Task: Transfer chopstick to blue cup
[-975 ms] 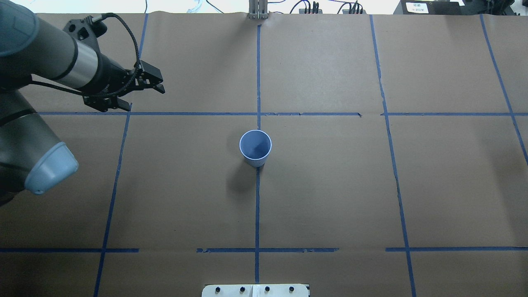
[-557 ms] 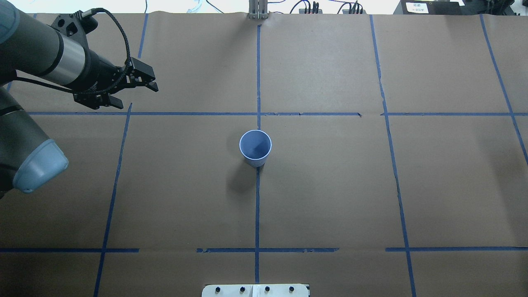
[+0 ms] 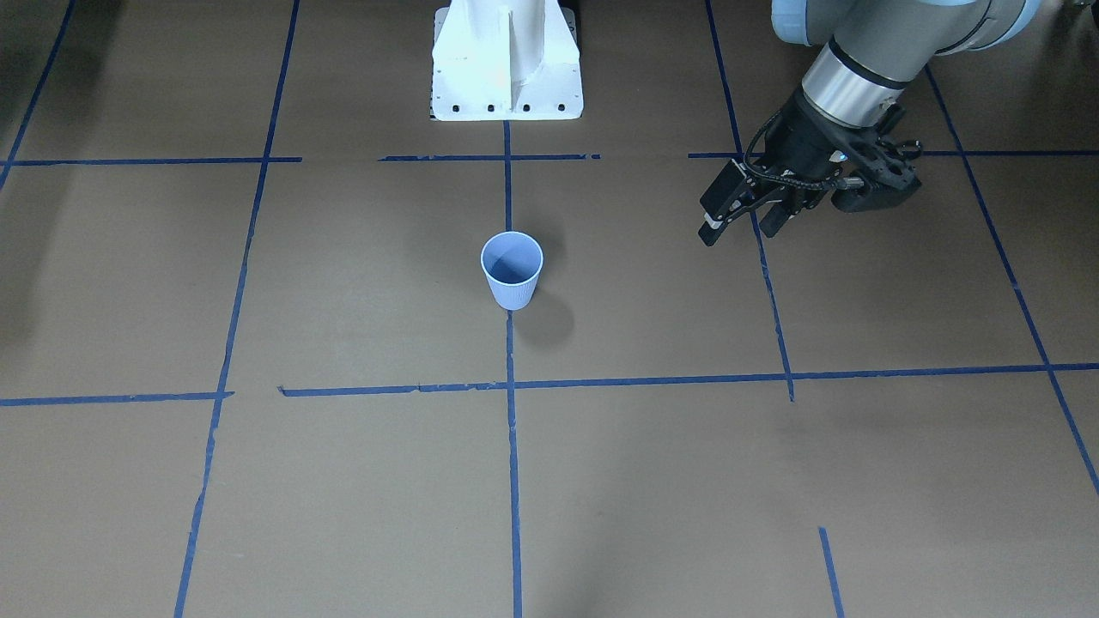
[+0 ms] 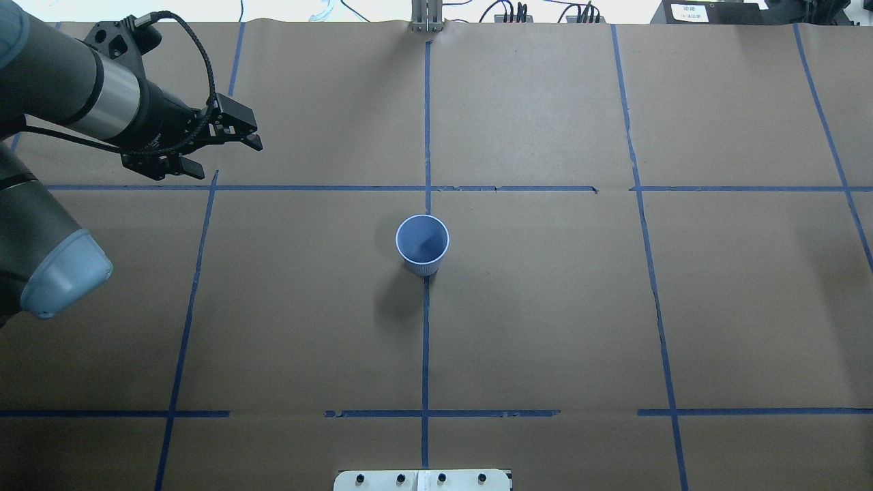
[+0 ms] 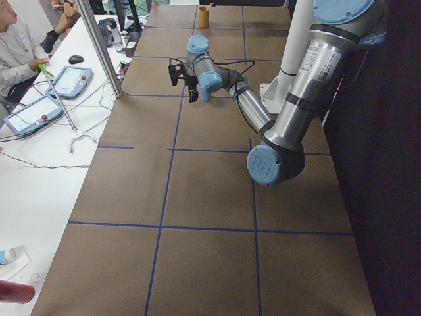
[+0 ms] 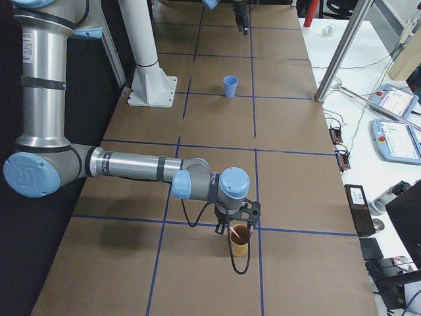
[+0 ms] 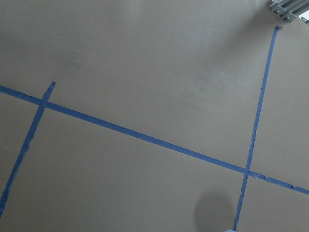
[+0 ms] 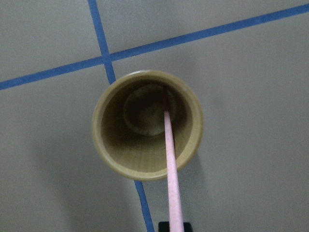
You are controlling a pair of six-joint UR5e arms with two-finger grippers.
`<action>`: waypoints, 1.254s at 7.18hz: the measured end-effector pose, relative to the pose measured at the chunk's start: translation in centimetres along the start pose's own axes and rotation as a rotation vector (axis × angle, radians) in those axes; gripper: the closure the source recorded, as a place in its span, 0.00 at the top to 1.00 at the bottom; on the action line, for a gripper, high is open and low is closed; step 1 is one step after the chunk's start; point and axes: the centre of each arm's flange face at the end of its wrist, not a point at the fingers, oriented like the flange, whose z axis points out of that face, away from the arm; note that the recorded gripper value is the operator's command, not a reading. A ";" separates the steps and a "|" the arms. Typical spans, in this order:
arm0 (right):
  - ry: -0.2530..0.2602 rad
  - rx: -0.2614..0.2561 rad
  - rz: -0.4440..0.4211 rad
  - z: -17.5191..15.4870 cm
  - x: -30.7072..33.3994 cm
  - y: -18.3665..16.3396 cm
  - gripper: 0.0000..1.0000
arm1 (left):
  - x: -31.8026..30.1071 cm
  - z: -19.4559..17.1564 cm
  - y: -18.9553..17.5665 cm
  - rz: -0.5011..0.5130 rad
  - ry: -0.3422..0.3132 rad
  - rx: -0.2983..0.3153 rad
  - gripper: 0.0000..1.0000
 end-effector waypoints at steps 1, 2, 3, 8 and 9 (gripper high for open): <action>-0.009 0.045 0.001 -2.3 0.1 0.8 0.00 | 0.0 0.0 0.0 -0.001 0.000 -0.001 0.99; -0.017 0.094 0.004 -4.8 0.3 2.8 0.00 | 0.0 0.0 0.1 -0.002 0.000 -0.001 0.99; -0.029 0.151 -0.001 -7.7 -0.1 5.2 0.00 | 0.0 0.1 0.0 -0.003 -0.001 0.000 0.99; -0.334 0.086 0.006 -18.2 -13.5 13.0 0.01 | -1.2 -0.6 0.1 -0.001 -0.001 0.006 0.99; -0.397 0.024 0.021 -18.8 -18.1 12.6 0.02 | -1.6 -0.5 0.1 -0.001 -0.005 0.004 0.99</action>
